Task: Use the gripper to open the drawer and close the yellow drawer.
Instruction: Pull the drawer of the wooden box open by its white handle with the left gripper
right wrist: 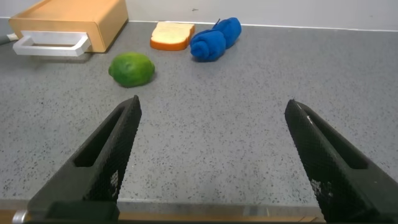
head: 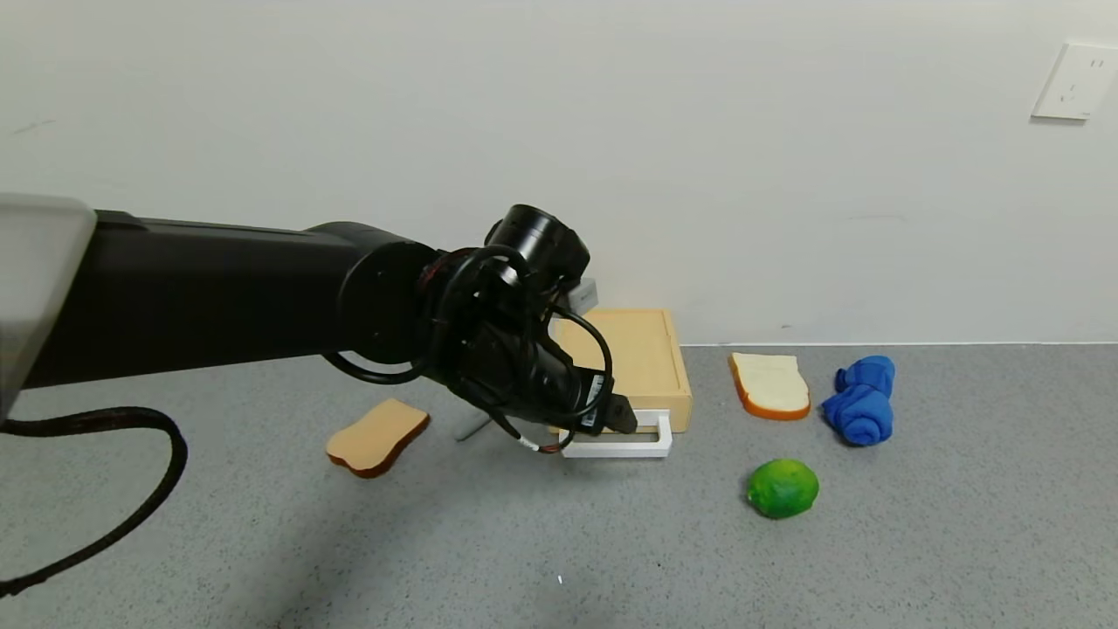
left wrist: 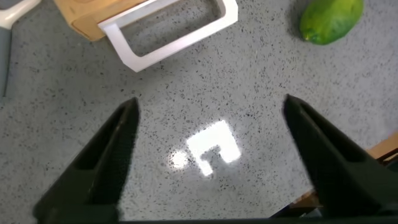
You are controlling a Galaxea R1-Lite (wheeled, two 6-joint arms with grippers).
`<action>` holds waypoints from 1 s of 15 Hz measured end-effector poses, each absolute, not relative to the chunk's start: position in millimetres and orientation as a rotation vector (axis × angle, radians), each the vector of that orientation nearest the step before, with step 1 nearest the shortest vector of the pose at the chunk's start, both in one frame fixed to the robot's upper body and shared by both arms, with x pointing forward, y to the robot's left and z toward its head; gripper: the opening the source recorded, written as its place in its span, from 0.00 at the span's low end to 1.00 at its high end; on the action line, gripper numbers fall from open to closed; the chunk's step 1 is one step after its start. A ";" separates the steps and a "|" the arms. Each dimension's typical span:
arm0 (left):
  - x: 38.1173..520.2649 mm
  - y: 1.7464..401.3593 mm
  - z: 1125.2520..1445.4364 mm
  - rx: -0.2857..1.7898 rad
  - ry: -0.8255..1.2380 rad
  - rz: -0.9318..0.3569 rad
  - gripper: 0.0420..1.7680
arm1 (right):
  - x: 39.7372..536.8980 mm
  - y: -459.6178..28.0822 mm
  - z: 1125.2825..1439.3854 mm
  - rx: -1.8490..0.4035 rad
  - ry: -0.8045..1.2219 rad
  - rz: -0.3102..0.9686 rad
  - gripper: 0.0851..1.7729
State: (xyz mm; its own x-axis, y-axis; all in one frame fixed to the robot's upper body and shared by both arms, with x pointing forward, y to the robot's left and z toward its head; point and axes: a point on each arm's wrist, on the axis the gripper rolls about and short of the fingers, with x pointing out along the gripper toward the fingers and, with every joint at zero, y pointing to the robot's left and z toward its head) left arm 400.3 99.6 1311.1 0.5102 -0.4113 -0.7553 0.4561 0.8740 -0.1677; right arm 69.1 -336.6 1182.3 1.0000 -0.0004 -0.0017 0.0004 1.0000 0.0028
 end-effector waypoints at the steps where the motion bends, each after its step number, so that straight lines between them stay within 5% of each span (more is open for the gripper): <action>1: 399.8 97.2 1310.0 0.059 0.895 -0.534 0.79 | 69.1 -336.5 1182.3 0.003 0.002 0.000 0.96; 6: 398.7 91.2 1310.4 0.080 0.883 -0.566 0.44 | 69.1 -336.5 1182.3 0.003 0.002 0.000 0.96; 8: 399.2 90.8 1310.1 0.090 0.881 -0.571 0.05 | 69.1 -336.6 1182.3 0.002 0.002 0.000 0.96; 15: 398.9 88.2 1302.8 0.256 0.858 -0.737 0.04 | 69.1 -336.6 1182.3 0.003 0.002 0.000 0.96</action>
